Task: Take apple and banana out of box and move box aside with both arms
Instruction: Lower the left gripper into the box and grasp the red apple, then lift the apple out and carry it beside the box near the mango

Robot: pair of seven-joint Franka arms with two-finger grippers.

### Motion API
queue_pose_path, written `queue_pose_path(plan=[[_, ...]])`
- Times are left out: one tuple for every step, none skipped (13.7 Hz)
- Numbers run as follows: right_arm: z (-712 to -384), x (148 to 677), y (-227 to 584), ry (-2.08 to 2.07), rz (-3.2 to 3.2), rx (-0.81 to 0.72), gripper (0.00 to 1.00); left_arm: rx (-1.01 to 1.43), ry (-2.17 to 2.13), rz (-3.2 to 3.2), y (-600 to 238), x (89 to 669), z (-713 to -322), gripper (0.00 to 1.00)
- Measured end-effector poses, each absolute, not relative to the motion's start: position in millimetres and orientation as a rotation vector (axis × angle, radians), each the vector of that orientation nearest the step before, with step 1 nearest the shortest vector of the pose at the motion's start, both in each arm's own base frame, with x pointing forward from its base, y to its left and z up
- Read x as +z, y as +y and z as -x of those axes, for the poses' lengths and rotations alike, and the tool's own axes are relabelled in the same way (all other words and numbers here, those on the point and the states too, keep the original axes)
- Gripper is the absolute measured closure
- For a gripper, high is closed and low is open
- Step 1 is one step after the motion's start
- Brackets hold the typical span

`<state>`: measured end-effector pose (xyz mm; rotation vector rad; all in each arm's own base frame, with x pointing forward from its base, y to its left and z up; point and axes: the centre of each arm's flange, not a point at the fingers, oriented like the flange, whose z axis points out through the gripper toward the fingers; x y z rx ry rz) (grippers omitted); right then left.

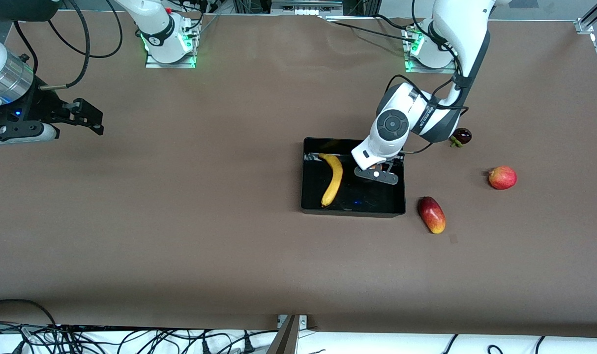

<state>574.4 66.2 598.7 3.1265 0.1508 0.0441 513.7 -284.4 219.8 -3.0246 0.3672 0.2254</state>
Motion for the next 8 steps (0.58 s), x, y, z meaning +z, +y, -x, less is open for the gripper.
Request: queue_pose_path(plan=[[-574,599,66,0.149,-3.127,0.044,0.0,0.208,0.369,3.031,-285,216,-515,0.0],[-574,599,65,0.148,-3.127,0.044,0.0,0.194,0.37,3.037,-286,212,-515,0.0],[-575,599,65,0.147,-3.127,0.044,0.0,0.189,0.371,3.039,-286,208,-516,0.0],[-575,599,65,0.147,-3.127,0.044,0.0,0.191,0.371,3.038,-286,205,-516,0.0],[-575,599,65,0.146,-3.127,0.044,0.0,0.196,0.371,3.037,-286,203,-515,0.0],[-575,599,65,0.146,-3.127,0.044,0.0,0.198,0.372,3.036,-286,202,-515,0.09],[-575,599,64,0.146,-3.127,0.044,0.0,0.196,0.378,3.036,-289,203,-514,0.19],[-575,599,64,0.146,-3.127,0.044,0.0,0.197,0.387,3.033,-294,208,-513,0.31]])
